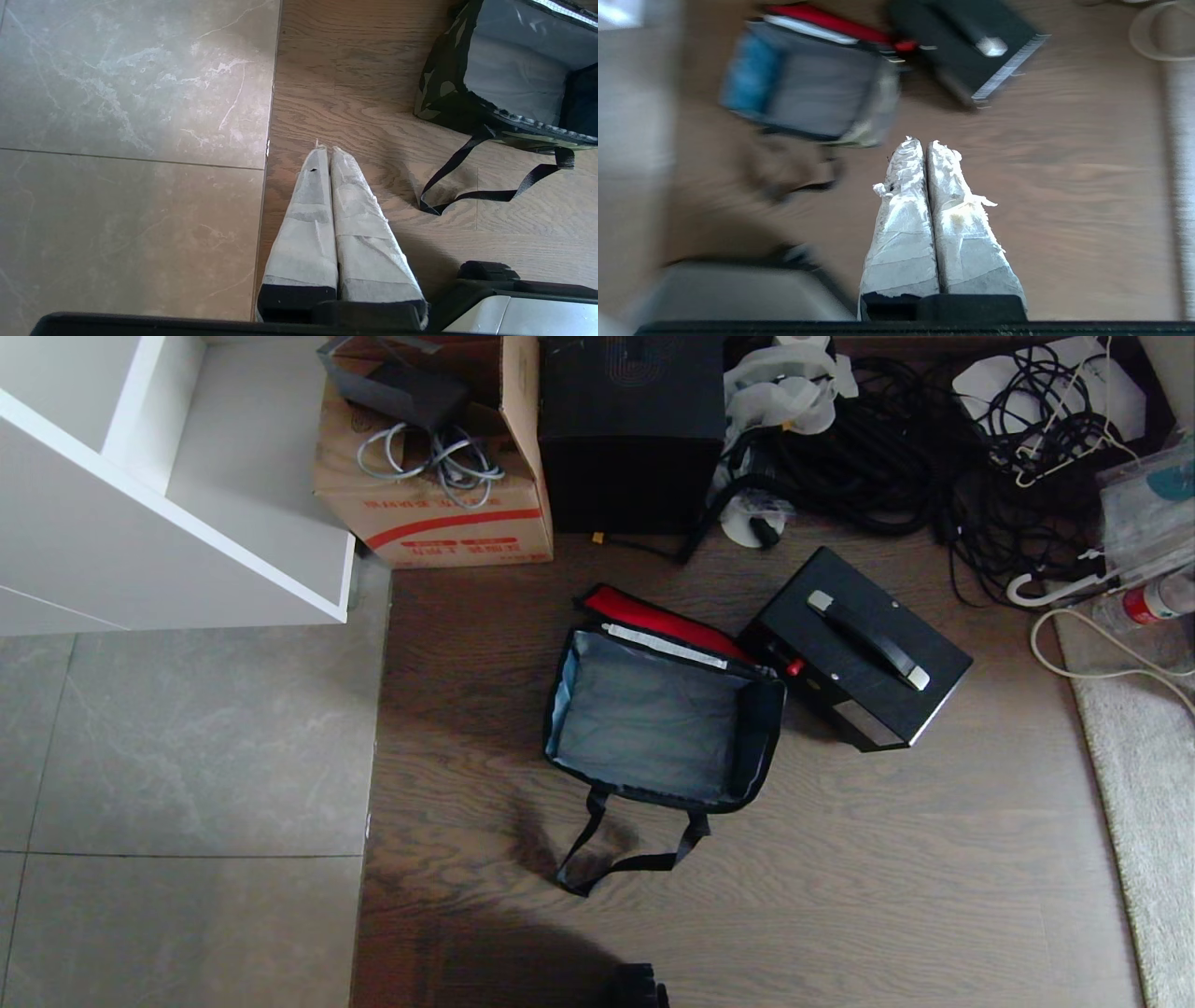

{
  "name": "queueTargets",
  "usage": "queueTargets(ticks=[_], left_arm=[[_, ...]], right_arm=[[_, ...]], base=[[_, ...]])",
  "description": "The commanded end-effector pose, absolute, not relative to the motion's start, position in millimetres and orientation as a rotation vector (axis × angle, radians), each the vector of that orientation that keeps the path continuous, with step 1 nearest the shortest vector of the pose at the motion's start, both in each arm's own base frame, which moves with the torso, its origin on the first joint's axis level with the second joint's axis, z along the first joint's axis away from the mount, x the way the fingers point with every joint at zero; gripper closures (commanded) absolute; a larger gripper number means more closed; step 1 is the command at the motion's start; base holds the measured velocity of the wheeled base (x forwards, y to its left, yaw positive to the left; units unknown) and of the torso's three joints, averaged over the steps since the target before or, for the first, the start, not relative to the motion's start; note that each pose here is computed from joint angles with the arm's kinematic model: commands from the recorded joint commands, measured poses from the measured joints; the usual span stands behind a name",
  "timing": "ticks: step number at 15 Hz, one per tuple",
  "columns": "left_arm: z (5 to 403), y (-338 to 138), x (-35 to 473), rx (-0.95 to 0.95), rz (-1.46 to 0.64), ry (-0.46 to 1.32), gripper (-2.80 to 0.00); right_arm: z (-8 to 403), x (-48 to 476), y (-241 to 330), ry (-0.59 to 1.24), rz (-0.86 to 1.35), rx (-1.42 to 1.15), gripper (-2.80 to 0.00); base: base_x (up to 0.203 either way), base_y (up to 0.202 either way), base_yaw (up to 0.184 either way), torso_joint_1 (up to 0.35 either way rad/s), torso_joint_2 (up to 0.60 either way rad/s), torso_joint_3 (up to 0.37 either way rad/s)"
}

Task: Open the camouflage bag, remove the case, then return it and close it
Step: Grip the handle again

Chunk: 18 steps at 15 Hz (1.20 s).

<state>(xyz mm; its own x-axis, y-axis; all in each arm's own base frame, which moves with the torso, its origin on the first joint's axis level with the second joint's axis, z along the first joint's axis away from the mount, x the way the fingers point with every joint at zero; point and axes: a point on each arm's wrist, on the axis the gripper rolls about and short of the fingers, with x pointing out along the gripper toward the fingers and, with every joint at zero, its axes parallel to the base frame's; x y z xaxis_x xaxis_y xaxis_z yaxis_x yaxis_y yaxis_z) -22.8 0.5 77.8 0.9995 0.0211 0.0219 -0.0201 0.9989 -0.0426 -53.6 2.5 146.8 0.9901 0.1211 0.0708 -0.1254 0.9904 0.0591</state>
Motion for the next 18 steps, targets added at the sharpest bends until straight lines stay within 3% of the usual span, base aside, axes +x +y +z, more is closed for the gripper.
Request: queueTargets(ticks=[1,5,8,13,17,18], left_arm=[[75.3,0.5,-22.1,-0.043,0.021,-0.014,0.0],[75.3,0.5,-22.1,-0.043,0.021,-0.014,0.0],[75.3,0.5,-22.1,-0.043,0.021,-0.014,0.0],[75.3,0.5,-22.1,-0.043,0.021,-0.014,0.0],[75.5,0.5,-22.2,-0.043,0.021,-0.015,0.0],[75.5,0.5,-22.2,-0.043,0.021,-0.015,0.0]], right_arm=[[194.4,-45.5,4.6,0.125,0.208,0.115,0.0],[226.9,54.4,7.8,0.534,0.302,0.23,0.0],[218.4,155.6,9.9,0.685,0.347,0.28,0.0],[163.2,295.0,13.6,0.687,0.472,0.314,0.0],[153.3,368.5,14.7,0.571,0.515,0.282,0.0],[154.8,376.5,15.1,0.55,0.52,0.272,-2.8]], base=[[0.0,0.0,0.0,0.0,0.0,0.0],[0.0,0.0,0.0,0.0,0.0,0.0],[0.0,0.0,0.0,0.0,0.0,0.0],[0.0,0.0,0.0,0.0,0.0,0.0],[0.0,0.0,0.0,0.0,0.0,0.0],[0.0,0.0,0.0,0.0,0.0,0.0]])
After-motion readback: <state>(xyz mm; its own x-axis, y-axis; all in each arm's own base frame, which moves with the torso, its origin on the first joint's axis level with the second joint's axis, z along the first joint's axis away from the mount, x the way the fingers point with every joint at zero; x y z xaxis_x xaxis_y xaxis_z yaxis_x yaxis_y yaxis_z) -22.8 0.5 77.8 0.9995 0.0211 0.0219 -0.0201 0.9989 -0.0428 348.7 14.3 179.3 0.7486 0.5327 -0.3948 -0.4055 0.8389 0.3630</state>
